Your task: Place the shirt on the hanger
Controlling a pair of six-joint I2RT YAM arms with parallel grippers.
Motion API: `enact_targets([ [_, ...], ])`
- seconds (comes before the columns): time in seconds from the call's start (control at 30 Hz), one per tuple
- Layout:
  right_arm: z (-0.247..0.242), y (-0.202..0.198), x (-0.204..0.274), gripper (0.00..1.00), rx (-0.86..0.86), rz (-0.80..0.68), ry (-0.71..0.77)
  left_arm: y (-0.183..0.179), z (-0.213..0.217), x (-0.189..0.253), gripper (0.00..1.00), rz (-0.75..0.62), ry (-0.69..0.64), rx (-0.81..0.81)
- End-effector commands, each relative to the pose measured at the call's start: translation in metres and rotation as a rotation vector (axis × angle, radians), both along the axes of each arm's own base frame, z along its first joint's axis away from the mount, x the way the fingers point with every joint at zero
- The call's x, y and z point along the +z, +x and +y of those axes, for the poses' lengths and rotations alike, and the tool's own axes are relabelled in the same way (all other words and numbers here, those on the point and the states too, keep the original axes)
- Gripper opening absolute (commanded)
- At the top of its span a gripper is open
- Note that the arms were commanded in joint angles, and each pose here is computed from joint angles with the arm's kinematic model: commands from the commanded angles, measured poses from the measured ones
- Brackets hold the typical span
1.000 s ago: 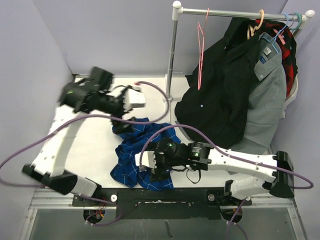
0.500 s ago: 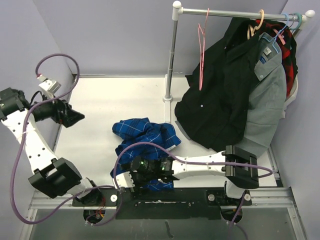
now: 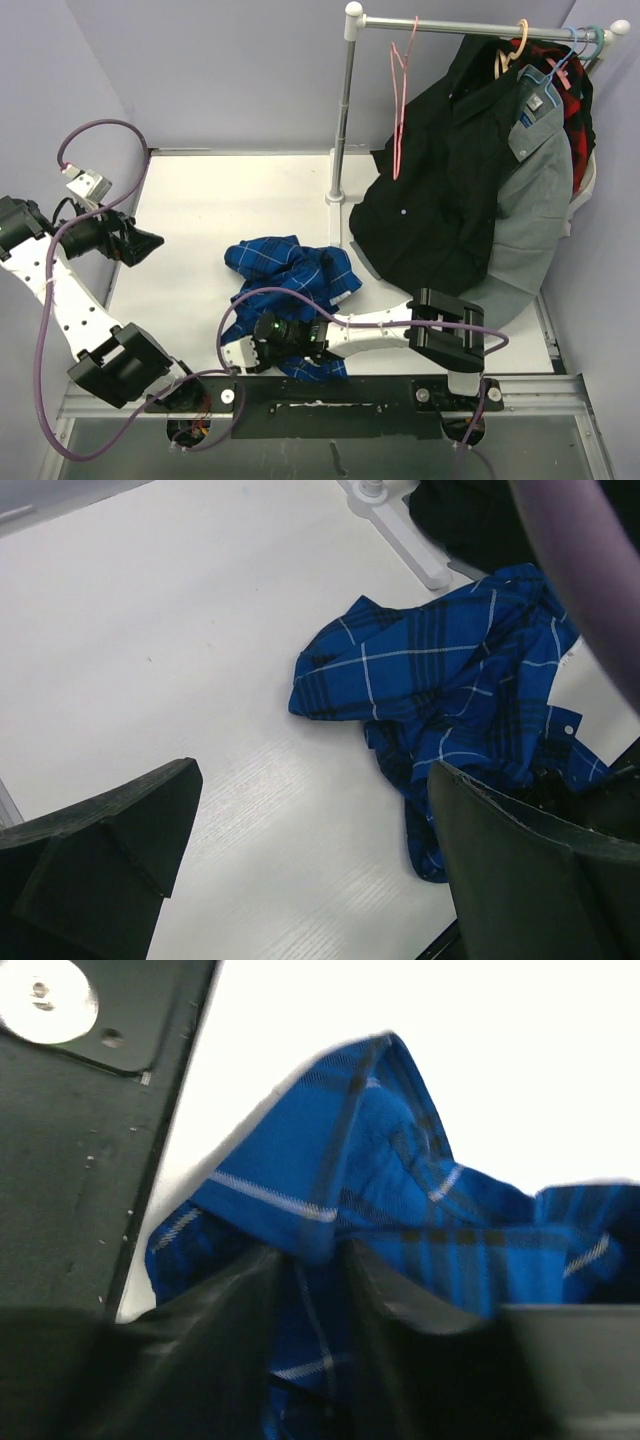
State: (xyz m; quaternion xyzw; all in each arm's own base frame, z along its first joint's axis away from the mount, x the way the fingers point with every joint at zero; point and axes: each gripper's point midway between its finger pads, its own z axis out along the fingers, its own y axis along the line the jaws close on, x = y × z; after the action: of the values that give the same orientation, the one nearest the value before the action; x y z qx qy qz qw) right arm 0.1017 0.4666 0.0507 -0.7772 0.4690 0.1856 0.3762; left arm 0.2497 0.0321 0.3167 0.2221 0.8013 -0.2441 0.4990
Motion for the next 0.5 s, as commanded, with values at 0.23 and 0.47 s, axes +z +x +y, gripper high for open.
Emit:
enact_targets([
  [0.23,0.006,0.06,0.109,0.0,-0.222,0.017,0.312,-0.019,-0.018,-0.007,0.98,0.078,-0.159,0.018],
  [0.47,-0.061,0.122,0.184,0.0,-0.462,0.123,0.592,-0.029,-0.061,-0.022,0.98,0.155,-0.193,-0.13],
])
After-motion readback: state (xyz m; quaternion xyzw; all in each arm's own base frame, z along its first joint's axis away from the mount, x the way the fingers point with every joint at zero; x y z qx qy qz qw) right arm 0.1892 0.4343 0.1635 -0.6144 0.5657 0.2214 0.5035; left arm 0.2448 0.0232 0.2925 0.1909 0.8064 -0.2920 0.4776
